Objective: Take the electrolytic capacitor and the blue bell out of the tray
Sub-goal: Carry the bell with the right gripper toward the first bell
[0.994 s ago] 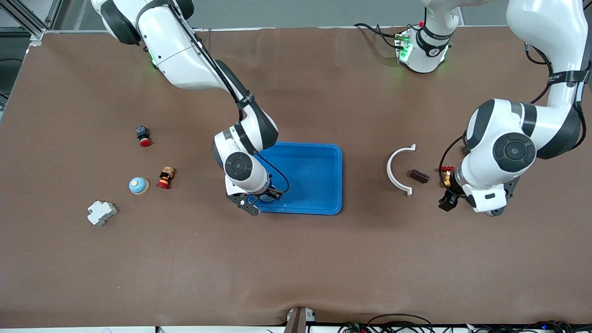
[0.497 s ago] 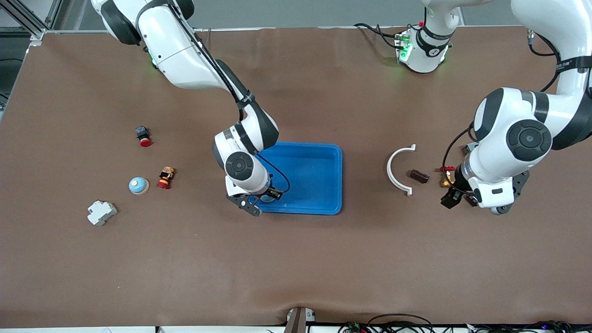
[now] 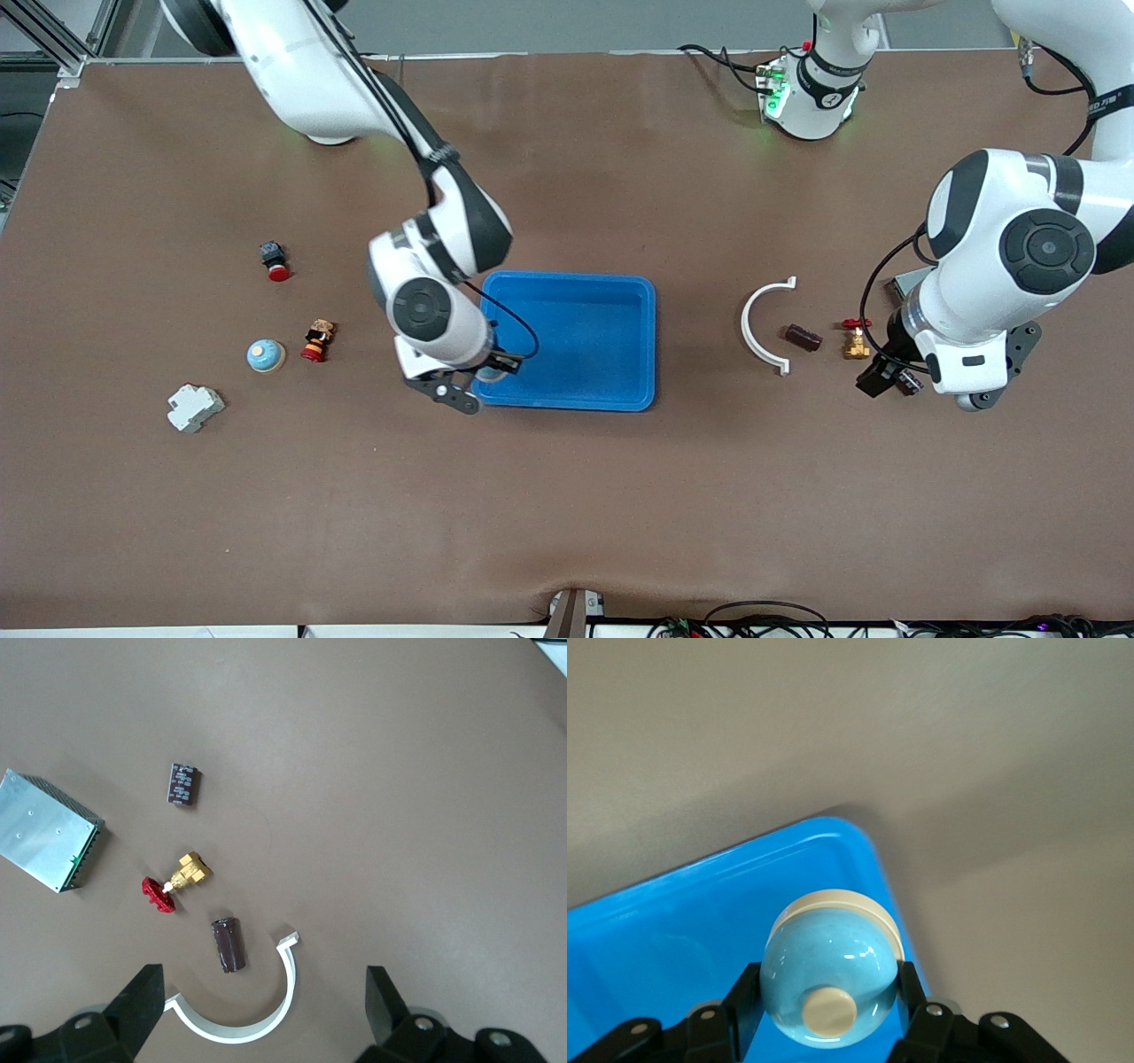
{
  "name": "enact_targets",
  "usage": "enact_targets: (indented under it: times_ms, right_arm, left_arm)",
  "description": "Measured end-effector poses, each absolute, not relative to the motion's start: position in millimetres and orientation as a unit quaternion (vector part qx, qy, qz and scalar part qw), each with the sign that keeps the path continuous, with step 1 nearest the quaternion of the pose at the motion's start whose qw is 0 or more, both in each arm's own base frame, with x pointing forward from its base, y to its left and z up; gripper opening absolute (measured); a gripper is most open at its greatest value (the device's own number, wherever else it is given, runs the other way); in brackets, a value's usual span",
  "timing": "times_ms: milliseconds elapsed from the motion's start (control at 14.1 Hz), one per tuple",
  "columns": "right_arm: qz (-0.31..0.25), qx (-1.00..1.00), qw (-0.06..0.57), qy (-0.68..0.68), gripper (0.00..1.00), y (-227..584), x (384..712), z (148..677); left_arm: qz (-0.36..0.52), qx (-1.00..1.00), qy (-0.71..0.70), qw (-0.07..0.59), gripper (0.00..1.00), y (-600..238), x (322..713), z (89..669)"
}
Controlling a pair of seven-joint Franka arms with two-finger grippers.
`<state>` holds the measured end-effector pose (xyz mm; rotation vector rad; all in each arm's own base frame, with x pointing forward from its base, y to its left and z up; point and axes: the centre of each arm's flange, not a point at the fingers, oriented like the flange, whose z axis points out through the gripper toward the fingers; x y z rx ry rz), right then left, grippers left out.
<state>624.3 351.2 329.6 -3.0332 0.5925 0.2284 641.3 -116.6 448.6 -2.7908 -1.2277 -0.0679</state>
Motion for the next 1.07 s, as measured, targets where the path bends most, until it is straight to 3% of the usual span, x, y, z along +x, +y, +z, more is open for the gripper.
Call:
enact_targets:
  times_ms: [213,426,781,1065]
  right_arm:
    - [0.084,-0.986,0.026,0.143,0.65,294.2,635.2,380.4]
    - [0.083,-0.992,0.025,0.086,0.65,234.0,645.8,394.0]
    - [0.093,-0.995,0.028,0.038,0.65,157.1,650.3,373.3]
    - [0.052,-0.998,0.035,0.002,0.65,125.3,641.3,319.4]
  left_arm:
    - [-0.032,-0.919,-0.392,0.022,1.00,-134.4,639.6,474.0]
    - [-0.037,-0.925,-0.379,0.014,1.00,-140.2,638.1,492.2]
    - [-0.041,-0.936,-0.349,0.012,1.00,-140.1,638.8,500.1]
    - [-0.038,-0.945,-0.325,0.017,1.00,-140.6,635.5,504.7]
